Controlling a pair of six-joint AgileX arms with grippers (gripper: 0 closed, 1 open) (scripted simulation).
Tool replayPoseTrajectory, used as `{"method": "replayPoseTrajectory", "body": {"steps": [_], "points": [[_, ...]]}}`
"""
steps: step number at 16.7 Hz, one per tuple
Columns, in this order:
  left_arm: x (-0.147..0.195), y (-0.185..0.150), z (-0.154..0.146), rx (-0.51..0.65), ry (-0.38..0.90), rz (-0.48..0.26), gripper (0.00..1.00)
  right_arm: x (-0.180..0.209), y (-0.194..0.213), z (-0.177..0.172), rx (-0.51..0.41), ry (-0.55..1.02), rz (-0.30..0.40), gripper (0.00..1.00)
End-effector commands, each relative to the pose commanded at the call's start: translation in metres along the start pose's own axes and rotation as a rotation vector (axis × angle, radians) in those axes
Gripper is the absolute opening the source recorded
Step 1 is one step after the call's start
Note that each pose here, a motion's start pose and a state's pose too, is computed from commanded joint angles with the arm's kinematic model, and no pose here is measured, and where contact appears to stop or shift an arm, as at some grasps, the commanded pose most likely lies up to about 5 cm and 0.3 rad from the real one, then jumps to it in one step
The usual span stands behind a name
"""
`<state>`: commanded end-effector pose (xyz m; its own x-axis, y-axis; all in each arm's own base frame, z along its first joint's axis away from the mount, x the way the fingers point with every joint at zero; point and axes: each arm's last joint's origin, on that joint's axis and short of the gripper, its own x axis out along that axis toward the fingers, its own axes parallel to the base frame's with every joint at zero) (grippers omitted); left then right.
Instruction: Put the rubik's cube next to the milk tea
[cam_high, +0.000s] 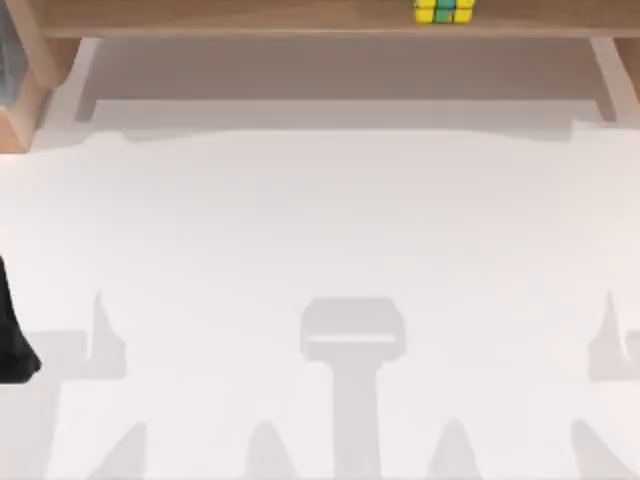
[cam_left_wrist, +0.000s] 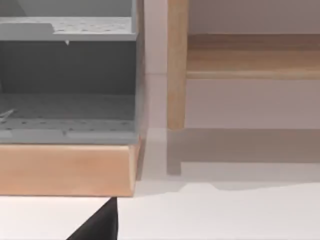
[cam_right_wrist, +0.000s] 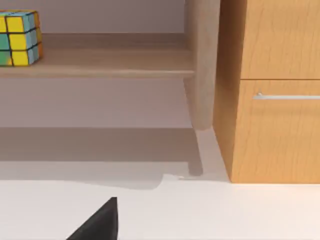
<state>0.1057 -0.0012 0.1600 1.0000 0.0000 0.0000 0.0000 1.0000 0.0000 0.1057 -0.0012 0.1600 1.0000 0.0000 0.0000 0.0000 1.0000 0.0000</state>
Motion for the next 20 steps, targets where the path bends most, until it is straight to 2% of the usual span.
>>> {"method": "replayPoseTrajectory", "body": {"steps": [4, 10, 15, 17, 20], "points": [[0.0, 0.0, 0.0, 0.0, 0.0, 0.0, 1.0, 0.001, 0.001, 0.008, 0.001, -0.013, -0.005, 1.0], [0.0, 0.0, 0.0, 0.0, 0.0, 0.0, 1.0, 0.024, 0.009, 0.071, 0.012, -0.075, -0.038, 1.0], [0.0, 0.0, 0.0, 0.0, 0.0, 0.0, 1.0, 0.104, 0.039, 0.108, 0.006, -0.027, -0.052, 1.0], [0.0, 0.0, 0.0, 0.0, 0.0, 0.0, 1.0, 0.147, 0.062, 0.104, -0.005, 0.006, -0.051, 1.0], [0.0, 0.0, 0.0, 0.0, 0.0, 0.0, 1.0, 0.207, 0.104, 0.078, -0.023, 0.045, -0.043, 1.0]]}}
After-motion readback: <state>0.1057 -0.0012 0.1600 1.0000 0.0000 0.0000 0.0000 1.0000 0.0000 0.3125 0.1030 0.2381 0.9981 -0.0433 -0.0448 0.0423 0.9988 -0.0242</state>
